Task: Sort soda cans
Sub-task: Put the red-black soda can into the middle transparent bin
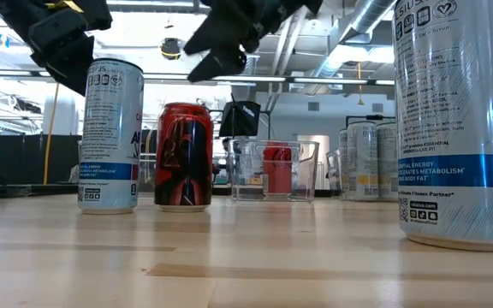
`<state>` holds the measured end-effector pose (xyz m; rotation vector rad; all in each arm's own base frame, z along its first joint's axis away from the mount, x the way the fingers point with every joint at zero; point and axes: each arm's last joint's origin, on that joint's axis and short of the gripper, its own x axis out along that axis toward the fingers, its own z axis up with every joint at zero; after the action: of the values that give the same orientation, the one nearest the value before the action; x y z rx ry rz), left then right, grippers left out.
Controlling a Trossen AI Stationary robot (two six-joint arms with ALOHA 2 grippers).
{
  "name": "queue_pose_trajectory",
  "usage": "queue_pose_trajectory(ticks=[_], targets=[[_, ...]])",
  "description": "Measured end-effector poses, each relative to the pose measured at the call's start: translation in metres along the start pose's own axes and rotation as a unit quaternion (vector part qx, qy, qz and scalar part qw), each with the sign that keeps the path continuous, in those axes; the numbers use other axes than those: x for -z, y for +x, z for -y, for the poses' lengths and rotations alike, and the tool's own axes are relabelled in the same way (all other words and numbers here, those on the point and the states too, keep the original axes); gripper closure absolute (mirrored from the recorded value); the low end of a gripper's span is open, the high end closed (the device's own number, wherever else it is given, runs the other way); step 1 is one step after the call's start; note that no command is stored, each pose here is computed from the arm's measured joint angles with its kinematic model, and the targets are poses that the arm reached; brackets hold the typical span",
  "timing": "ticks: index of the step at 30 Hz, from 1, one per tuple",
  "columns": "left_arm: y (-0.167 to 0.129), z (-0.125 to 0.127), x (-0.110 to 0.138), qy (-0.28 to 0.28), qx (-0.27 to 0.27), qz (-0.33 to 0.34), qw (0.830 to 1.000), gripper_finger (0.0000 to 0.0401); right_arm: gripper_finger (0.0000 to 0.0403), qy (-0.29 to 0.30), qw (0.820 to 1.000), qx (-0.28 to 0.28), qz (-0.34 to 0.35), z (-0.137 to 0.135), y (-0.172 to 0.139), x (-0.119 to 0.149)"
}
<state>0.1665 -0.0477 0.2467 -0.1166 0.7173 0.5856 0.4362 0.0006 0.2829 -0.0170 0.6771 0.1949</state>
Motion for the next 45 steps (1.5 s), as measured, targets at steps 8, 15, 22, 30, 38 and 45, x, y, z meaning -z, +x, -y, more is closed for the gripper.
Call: queue_pose_trajectory(ticks=[8,15,22,30,38,45], targets=[[-0.002,0.002,0.001,0.004,0.005,0.002,1.0,0.0081,0.0003,0.041,0.999,0.005,-0.02,-0.017,0.02,0.008],[-0.004,0.005,0.003,0.009,0.014,0.005,1.0,0.0081,0.0003,0.054,0.998,0.029,-0.014,-0.015,0.03,0.01],[-0.006,0.006,0.004,0.013,0.015,0.01,1.0,0.0081,0.0003,0.052,0.997,0.038,-0.04,-0.018,0.05,0.023],[-0.006,0.006,0.004,0.014,0.012,0.012,1.0,0.0081,0.0003,0.06,0.994,0.044,-0.075,-0.02,0.069,0.038],[-0.006,0.006,0.004,0.012,0.012,0.012,1.0,0.0081,0.0004,0.083,0.99,0.058,-0.098,-0.018,0.071,0.044],[-0.006,0.006,0.004,0.012,0.012,0.012,1.0,0.0081,0.0073,0.09,0.988,0.062,-0.109,-0.015,0.07,0.046]])
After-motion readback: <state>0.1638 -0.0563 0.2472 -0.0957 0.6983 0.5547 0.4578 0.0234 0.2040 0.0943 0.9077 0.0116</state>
